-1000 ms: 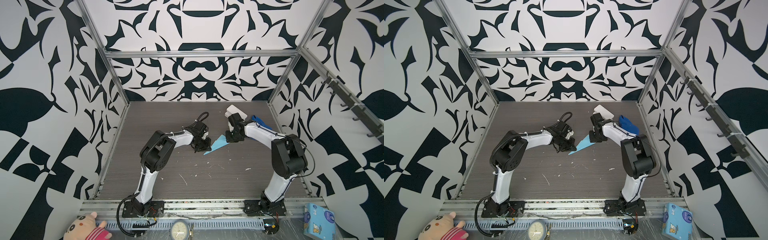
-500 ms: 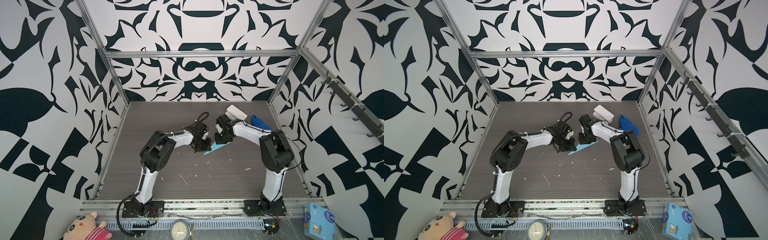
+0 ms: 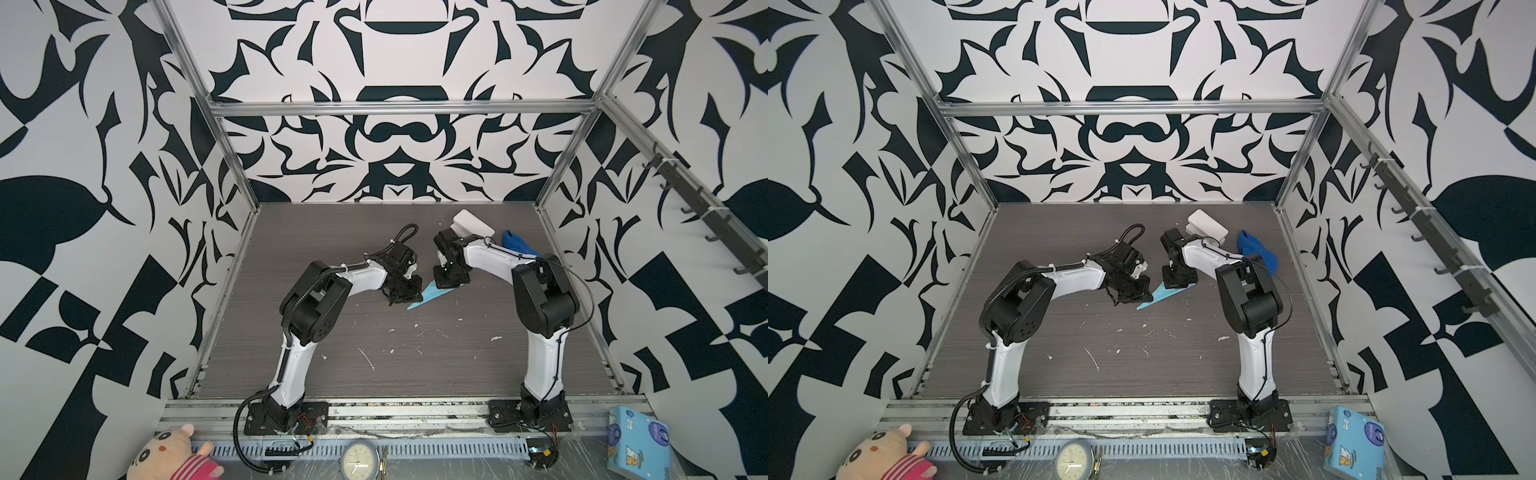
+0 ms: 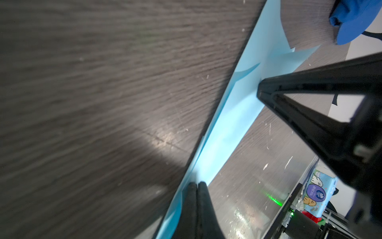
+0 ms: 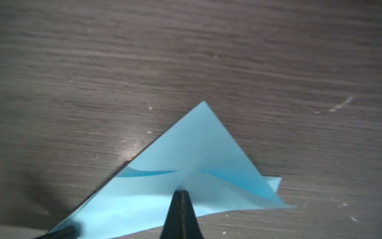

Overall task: Fold a paper plane with a square sheet of paper (pick it up from the middle)
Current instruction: 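Slide the right gripper along the wing crease while the left gripper holds the point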

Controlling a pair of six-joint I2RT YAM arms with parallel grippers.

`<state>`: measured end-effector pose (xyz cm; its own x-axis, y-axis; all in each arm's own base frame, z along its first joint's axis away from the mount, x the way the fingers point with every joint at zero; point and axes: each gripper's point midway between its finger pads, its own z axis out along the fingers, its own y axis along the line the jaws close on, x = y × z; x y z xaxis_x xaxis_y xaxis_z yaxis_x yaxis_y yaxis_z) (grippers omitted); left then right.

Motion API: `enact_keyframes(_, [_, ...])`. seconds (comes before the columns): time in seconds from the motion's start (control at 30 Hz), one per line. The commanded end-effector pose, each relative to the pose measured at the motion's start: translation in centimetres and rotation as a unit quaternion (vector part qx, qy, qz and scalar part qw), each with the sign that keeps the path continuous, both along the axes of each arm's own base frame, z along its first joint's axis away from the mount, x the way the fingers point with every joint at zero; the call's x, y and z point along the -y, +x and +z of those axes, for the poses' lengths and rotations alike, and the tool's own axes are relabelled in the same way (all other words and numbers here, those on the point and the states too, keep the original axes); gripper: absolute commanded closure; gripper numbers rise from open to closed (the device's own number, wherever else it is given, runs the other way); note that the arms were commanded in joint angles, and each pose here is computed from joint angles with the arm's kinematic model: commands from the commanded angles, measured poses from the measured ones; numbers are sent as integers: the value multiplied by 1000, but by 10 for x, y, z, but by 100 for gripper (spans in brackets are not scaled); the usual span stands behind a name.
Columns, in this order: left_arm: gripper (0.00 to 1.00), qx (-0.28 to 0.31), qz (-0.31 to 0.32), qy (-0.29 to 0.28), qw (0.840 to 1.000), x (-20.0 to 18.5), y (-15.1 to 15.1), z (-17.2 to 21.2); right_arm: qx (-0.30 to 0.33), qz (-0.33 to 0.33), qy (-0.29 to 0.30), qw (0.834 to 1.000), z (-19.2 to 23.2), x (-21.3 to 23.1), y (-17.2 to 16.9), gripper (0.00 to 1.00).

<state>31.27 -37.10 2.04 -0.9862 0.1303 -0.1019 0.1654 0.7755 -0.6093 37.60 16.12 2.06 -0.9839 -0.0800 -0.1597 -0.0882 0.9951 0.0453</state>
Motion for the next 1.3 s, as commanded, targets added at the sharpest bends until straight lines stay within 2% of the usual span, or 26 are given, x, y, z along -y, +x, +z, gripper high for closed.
enact_keyframes(0.0, [100, -61, 19, 129, 990, -50, -26, -63, -1, -22, -20, 1000, 5, 17, 3, 100])
enact_keyframes(0.53, [100, -58, 20, 132, 989, -52, -26, -62, -24, -76, -58, 995, -7, 77, -6, 100])
enact_keyframes(0.63, [100, -57, 20, 130, 990, -51, -25, -61, -17, -88, -71, 993, 0, 92, -4, 100])
enact_keyframes(0.73, [100, -58, 19, 129, 990, -50, -25, -61, 14, -94, -72, 993, 24, 97, 3, 100])
enact_keyframes(0.8, [100, -58, 17, 128, 990, -50, -25, -61, 37, -91, -48, 994, 43, 89, 5, 100])
enact_keyframes(0.93, [100, -58, 15, 128, 990, -49, -24, -61, 58, -44, 22, 997, 64, 41, 1, 100])
enact_keyframes(1.13, [100, -58, 14, 129, 990, -49, -24, -61, 37, 31, 104, 993, 55, -38, -13, 100])
enact_keyframes(1.27, [100, -60, 14, 130, 990, -49, -24, -61, 17, 47, 113, 992, 43, -61, -14, 100])
